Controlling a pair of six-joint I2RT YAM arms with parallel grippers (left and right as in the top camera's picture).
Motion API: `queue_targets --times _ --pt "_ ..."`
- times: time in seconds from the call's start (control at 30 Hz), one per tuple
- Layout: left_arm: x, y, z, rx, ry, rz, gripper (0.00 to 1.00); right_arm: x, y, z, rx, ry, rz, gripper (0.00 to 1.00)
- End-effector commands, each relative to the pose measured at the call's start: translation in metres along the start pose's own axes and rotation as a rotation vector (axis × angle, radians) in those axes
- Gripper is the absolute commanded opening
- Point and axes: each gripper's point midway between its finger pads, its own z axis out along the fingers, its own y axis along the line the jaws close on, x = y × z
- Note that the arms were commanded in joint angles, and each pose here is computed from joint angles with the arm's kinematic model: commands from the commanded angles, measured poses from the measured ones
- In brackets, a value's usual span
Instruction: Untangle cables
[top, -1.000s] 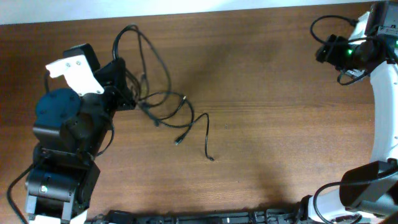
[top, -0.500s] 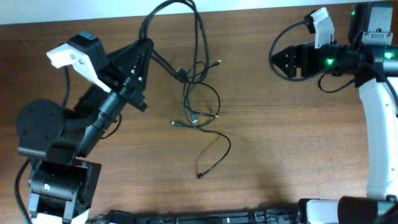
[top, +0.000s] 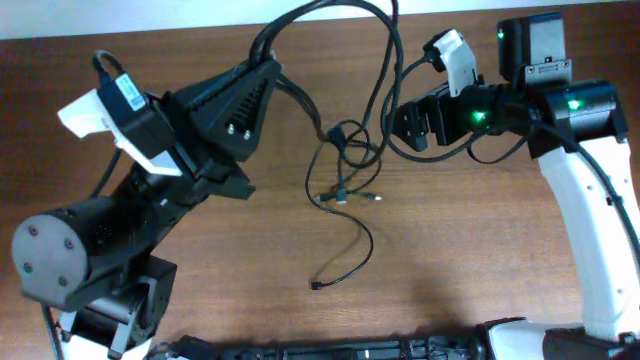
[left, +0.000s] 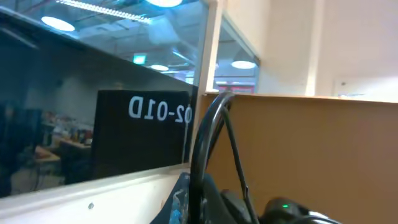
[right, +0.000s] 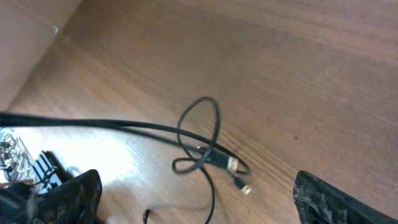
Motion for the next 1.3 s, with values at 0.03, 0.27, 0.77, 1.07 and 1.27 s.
queue_targets --times 0.03,0.27,0.77,1.07,1.27 --pt "0.001 0.008 0.0 -0.051 0.017 0.091 0.0 0.004 -0.02 0.01 0.081 0.04 0.05 0.95" --pt "0.135 0.087 -0.049 -0.469 0.535 -0.059 0.18 0.008 -0.04 0.008 0.197 0.058 0.073 0.99" --pt "0.29 0.149 -0.184 -0.956 1.308 -0.111 0.78 0.029 -0.057 0.053 0.14 0.192 0.187 0.99" --pt "0.294 0.152 -0.182 -0.96 1.304 -0.116 0.99 0.059 -0.017 0.151 -0.035 0.378 0.256 0.99" --pt "0.294 0.152 -0.182 -0.96 1.305 -0.116 0.99 0.098 0.0 0.217 -0.001 0.52 0.349 0.99"
